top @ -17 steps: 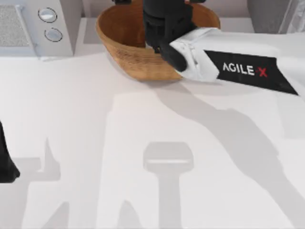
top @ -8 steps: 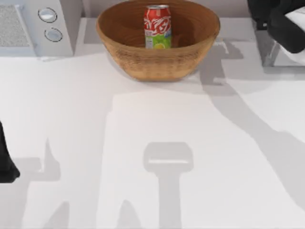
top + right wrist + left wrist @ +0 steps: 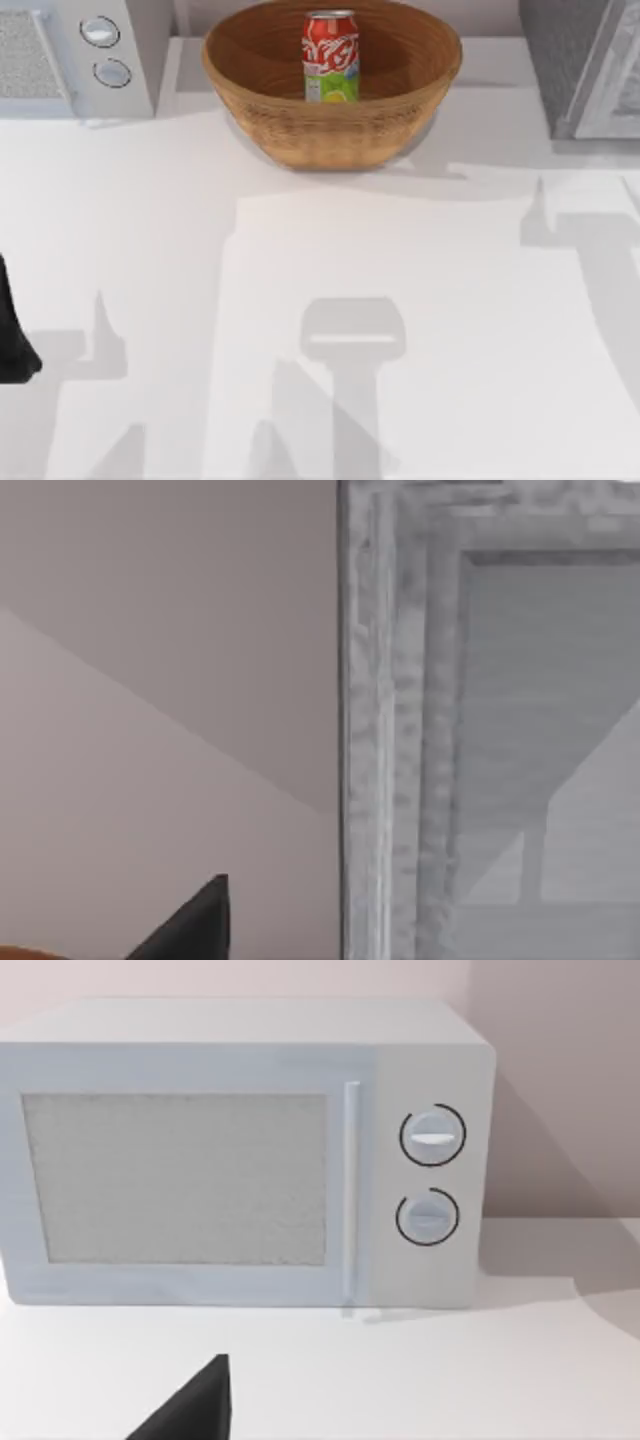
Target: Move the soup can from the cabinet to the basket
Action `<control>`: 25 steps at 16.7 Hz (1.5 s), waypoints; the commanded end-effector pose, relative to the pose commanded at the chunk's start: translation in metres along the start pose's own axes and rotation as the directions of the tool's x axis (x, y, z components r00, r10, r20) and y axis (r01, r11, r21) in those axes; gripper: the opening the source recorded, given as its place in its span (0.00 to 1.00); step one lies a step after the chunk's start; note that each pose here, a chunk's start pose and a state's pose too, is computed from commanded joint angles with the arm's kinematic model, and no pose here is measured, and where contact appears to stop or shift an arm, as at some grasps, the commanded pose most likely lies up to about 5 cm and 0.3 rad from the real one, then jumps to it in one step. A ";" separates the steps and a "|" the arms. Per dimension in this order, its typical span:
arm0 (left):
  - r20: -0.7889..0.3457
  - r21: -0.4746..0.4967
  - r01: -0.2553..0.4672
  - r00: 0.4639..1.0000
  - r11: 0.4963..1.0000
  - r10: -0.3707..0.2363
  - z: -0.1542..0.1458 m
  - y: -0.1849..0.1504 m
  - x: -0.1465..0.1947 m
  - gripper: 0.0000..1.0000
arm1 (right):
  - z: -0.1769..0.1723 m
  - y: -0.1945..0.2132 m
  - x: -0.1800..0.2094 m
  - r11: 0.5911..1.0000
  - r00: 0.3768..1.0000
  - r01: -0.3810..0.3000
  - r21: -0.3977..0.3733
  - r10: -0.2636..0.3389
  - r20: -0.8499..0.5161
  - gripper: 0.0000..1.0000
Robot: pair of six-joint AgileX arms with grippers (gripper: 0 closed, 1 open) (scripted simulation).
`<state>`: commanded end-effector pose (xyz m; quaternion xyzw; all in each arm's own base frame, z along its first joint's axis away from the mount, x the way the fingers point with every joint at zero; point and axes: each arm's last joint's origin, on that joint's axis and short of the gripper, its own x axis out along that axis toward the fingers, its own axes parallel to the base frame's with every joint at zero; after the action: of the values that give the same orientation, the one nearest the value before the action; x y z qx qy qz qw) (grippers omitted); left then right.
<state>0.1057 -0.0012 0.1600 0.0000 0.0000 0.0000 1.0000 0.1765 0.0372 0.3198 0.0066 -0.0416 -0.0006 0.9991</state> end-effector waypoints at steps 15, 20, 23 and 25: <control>0.000 0.000 0.000 1.000 1.000 0.000 0.000 0.000 0.000 1.00 | -0.153 -0.040 -0.084 1.000 0.997 -0.002 -0.013 0.001 -0.083 1.00; 0.000 0.000 0.000 1.000 1.000 0.000 0.000 0.000 0.000 1.00 | -0.143 -0.045 -0.080 1.000 0.998 0.002 -0.014 -0.003 -0.061 1.00; 0.000 0.000 0.000 1.000 1.000 0.000 0.000 0.000 0.000 1.00 | -0.128 -0.056 -0.070 1.000 0.999 0.006 -0.022 -0.006 -0.035 1.00; 0.000 0.000 0.000 1.000 1.000 0.000 0.000 0.000 0.000 1.00 | -0.119 -0.068 -0.059 1.000 1.000 0.005 -0.029 -0.006 -0.030 1.00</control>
<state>0.1057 -0.0012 0.1600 0.0000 0.0000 0.0000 1.0000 0.1275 -0.0291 0.1954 -0.0076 -0.0263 -0.0039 0.9996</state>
